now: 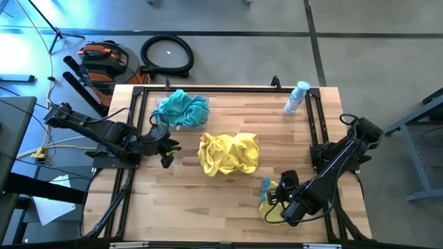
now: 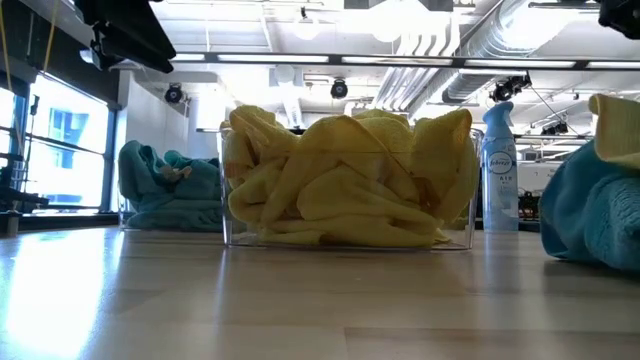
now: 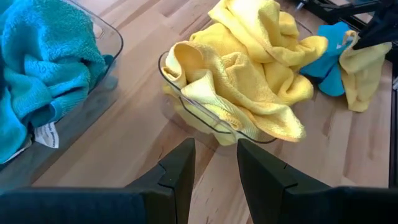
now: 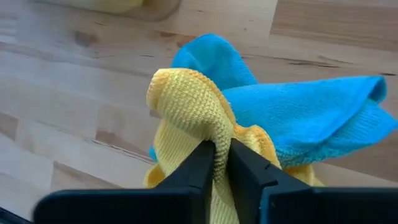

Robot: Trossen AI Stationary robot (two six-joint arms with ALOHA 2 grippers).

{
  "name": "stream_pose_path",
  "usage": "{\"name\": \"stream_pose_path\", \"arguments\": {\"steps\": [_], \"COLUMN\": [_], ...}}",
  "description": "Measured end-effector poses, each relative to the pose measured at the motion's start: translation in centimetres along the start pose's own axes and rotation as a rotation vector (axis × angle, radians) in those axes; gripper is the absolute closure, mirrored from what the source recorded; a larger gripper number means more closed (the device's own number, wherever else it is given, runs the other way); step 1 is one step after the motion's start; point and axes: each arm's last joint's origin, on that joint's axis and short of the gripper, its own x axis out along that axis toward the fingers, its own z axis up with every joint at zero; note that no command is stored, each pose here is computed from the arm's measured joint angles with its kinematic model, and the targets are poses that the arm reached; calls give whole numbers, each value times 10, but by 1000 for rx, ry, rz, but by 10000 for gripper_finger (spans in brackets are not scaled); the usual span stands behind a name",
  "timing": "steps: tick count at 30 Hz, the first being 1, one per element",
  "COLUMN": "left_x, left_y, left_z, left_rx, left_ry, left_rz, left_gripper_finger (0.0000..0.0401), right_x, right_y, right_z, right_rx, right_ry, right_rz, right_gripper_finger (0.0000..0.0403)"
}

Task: Sort microfiber towel by color & place in baskets
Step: Put the yellow towel into the bottom transparent bin

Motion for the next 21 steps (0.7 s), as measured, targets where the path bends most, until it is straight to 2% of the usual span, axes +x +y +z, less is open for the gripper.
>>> {"name": "stream_pose_path", "arguments": {"steps": [4,8,15,21], "left_x": [1,2,2,2], "left_y": [2,2,2,2], "left_z": [1,2,2,3], "left_rx": [-7,-6,-8,-12], "left_ry": [15,15,15,8], "left_rz": [-6,-5,-5,-9], "left_gripper_finger": [291,291,291,291], "right_x": [-1,-20,-71,-99], "right_y": [1,11,29,39], "right_z": [0,3,16,26], "right_rx": [-3,-6,-100,-161], "right_ry": [-8,-10,-42,-131], "right_rz": [15,16,30,118], "right_gripper_finger": [396,394,397,397]}}
